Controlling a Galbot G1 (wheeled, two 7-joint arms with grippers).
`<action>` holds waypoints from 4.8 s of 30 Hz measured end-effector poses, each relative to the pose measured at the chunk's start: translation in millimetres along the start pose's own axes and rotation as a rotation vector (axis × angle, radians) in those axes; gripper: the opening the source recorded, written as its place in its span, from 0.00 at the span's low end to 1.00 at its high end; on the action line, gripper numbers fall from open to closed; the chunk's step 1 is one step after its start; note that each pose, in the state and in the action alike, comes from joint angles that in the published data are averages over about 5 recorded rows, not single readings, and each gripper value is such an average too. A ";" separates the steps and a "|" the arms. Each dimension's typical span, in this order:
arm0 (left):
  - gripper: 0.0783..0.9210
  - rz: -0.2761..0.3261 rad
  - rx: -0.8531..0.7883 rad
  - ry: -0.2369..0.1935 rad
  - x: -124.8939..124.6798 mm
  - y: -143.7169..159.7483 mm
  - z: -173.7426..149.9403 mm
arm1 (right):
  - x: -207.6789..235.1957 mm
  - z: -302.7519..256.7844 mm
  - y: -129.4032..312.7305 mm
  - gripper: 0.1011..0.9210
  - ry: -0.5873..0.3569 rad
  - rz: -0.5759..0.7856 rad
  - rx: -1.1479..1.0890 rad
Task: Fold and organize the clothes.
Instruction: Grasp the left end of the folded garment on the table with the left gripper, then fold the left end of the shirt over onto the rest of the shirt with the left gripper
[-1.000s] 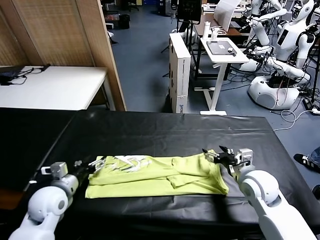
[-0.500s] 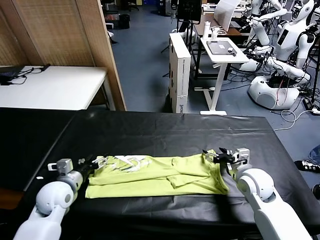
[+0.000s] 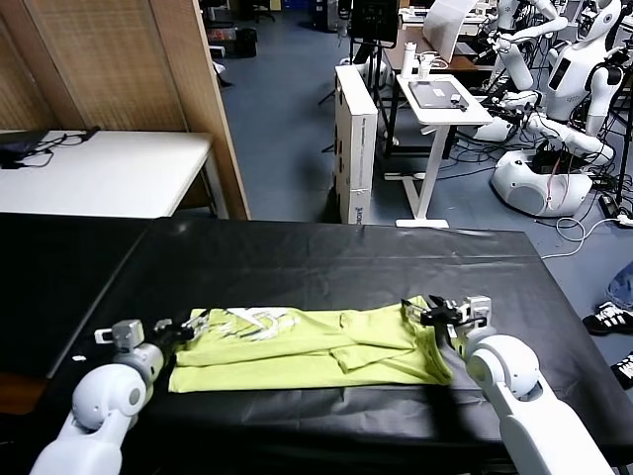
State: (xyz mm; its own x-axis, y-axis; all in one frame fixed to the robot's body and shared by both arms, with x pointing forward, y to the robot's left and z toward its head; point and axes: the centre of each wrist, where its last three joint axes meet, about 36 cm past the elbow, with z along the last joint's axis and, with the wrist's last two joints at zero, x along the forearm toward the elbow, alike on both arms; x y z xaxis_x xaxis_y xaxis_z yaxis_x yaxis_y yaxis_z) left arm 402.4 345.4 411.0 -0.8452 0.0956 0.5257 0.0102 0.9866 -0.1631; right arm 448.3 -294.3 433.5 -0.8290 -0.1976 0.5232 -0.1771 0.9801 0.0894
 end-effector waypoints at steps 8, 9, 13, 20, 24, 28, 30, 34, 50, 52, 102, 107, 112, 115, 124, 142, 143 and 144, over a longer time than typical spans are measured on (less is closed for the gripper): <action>0.14 0.001 0.001 -0.010 -0.6 -0.4 0.2 | -0.4 4.8 0.6 0.12 -0.007 0.017 -0.005; 0.13 0.001 0.000 -0.013 -0.8 -0.3 -0.2 | -0.3 5.8 0.3 0.09 -0.009 0.023 -0.008; 0.11 -0.001 -0.002 -0.023 -1.3 0.7 -3.3 | 0.7 10.7 -1.7 0.05 -0.014 0.042 -0.026; 0.09 0.013 -0.007 -0.035 -2.5 -2.6 -10.2 | 3.5 16.4 -0.8 0.05 -0.014 0.047 -0.047; 0.10 0.022 -0.014 -0.036 -3.6 -4.0 -12.8 | 6.5 17.2 2.1 0.05 -0.015 0.036 -0.056; 0.20 0.025 -0.032 -0.042 -1.8 -2.3 -13.6 | 10.9 17.2 2.1 0.21 -0.041 0.019 -0.058; 0.31 0.021 -0.041 -0.049 -0.2 -0.5 -14.7 | 13.5 16.5 0.9 0.36 -0.072 0.008 -0.057; 0.62 0.010 -0.054 -0.064 3.9 4.0 -19.4 | 20.2 14.3 -1.8 0.66 -0.138 -0.016 -0.050; 0.98 0.188 0.157 0.045 60.6 38.2 -24.2 | 93.5 16.4 -19.7 0.98 -0.337 -0.070 0.000; 0.98 0.200 0.175 0.068 66.2 43.4 -20.4 | 104.8 23.0 -20.9 0.98 -0.333 -0.061 0.003; 0.66 0.249 0.258 0.180 55.6 38.9 16.3 | 130.0 39.4 -1.6 0.98 -0.304 -0.063 0.029; 0.31 0.250 0.254 0.184 56.9 36.9 16.0 | 130.2 39.7 -1.0 0.98 -0.305 -0.057 0.034; 0.11 0.239 0.237 0.176 59.7 31.3 11.9 | 130.3 41.0 -0.4 0.98 -0.303 -0.050 0.037; 0.12 0.218 0.201 0.160 64.3 29.6 5.5 | 130.7 42.0 0.5 0.98 -0.304 -0.049 0.036; 0.12 0.068 -0.008 0.031 86.1 37.9 -19.6 | 127.5 48.0 3.2 0.98 -0.301 -0.037 0.023; 0.12 0.134 0.001 -0.008 115.8 -30.3 -25.5 | 141.3 67.0 3.3 0.98 -0.323 0.029 0.040; 0.12 0.162 0.018 -0.005 115.5 -36.9 -24.4 | 142.6 70.2 1.7 0.98 -0.327 0.040 0.045; 0.12 0.187 0.033 -0.001 114.6 -43.1 -23.0 | 143.7 73.6 0.1 0.98 -0.330 0.052 0.051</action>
State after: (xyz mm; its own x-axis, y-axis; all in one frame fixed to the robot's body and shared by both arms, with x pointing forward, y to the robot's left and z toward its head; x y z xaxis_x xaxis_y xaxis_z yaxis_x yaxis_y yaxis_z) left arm 317.4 316.8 497.4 -0.8309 0.2770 0.4826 0.1498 0.9466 -0.2855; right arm 290.1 -323.9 446.3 -0.9630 -0.1514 0.2230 -0.1501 0.9884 0.0227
